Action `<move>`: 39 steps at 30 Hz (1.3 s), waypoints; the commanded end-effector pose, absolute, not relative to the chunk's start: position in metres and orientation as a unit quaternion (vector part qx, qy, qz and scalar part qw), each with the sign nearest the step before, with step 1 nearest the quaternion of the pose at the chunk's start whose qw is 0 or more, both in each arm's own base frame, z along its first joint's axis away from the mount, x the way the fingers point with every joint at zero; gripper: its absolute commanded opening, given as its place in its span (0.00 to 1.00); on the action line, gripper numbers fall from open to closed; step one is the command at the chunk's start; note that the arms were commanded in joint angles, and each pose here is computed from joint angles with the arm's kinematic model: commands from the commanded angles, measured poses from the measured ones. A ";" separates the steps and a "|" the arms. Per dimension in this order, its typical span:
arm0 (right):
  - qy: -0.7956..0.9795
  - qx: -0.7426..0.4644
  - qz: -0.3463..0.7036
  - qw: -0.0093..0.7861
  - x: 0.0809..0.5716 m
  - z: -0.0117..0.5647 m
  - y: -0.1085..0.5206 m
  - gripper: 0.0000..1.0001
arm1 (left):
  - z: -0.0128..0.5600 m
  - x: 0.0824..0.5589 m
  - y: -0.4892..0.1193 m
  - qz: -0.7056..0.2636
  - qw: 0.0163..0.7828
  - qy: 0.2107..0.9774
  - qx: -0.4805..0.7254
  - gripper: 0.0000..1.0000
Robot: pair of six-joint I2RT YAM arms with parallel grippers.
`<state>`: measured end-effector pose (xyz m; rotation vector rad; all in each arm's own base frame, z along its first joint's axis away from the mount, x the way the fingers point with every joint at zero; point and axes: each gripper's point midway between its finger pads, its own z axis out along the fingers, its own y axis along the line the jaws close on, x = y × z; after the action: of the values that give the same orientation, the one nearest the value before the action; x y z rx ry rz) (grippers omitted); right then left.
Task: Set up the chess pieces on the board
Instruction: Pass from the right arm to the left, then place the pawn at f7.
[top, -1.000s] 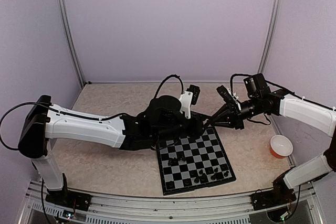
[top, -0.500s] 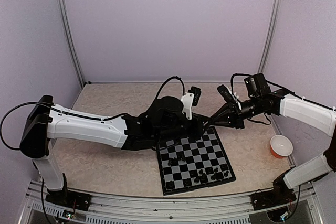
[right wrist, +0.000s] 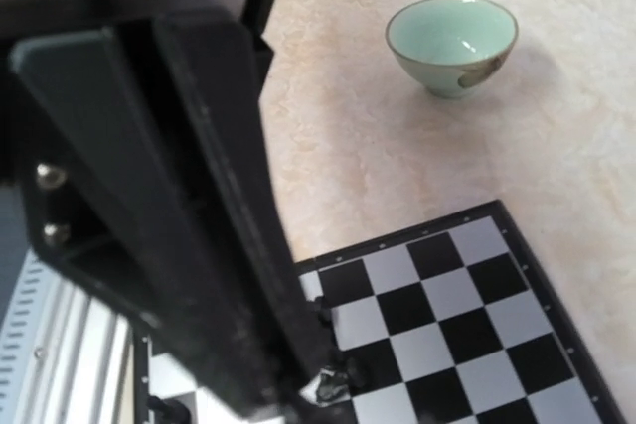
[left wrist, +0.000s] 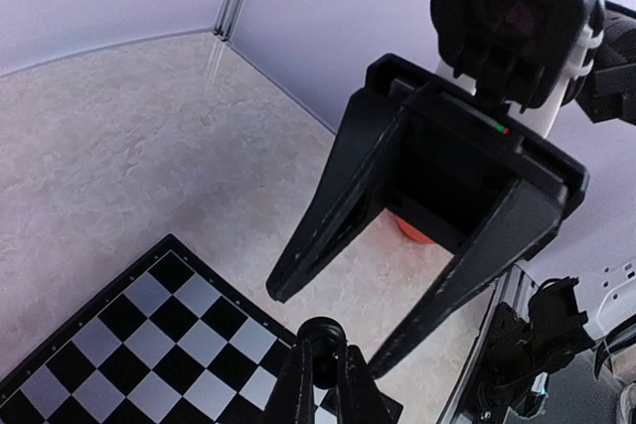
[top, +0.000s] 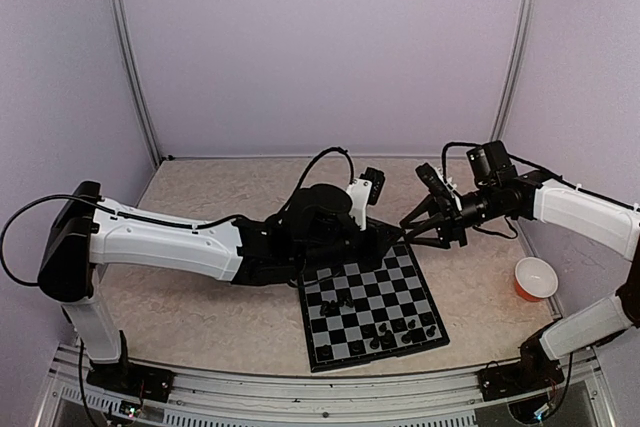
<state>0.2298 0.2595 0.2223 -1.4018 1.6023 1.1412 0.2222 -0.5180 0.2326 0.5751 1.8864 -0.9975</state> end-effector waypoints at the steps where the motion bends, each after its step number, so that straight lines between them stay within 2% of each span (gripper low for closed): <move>1: 0.615 -0.559 0.421 0.364 0.226 0.221 0.252 0.46 | 0.249 0.228 -0.506 -0.370 0.450 0.771 0.256 0.05; 7: 0.625 -0.559 0.369 0.401 0.238 0.226 0.240 0.50 | 0.242 0.218 -0.466 -0.281 0.407 0.817 0.297 0.04; 11: 0.661 -0.540 0.309 0.419 0.261 0.214 0.232 0.50 | 0.214 0.202 -0.436 -0.219 0.349 0.852 0.324 0.04; 16: 0.693 -0.524 0.265 0.418 0.280 0.200 0.224 0.50 | 0.176 0.172 -0.418 -0.186 0.277 0.874 0.354 0.04; 23: 0.698 -0.525 0.251 0.417 0.284 0.193 0.221 0.50 | 0.123 0.139 -0.420 -0.149 0.201 0.882 0.400 0.03; 29: 0.703 -0.526 0.245 0.411 0.285 0.187 0.219 0.50 | 0.098 0.127 -0.441 -0.160 0.168 0.877 0.422 0.03; 39: 0.702 -0.530 0.247 0.407 0.283 0.184 0.220 0.50 | 0.065 0.129 -0.452 -0.124 0.145 0.875 0.445 0.03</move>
<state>0.2812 0.2229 0.1912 -1.3371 1.7562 0.6262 0.1312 -0.4450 0.0637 1.2341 2.5409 -0.3615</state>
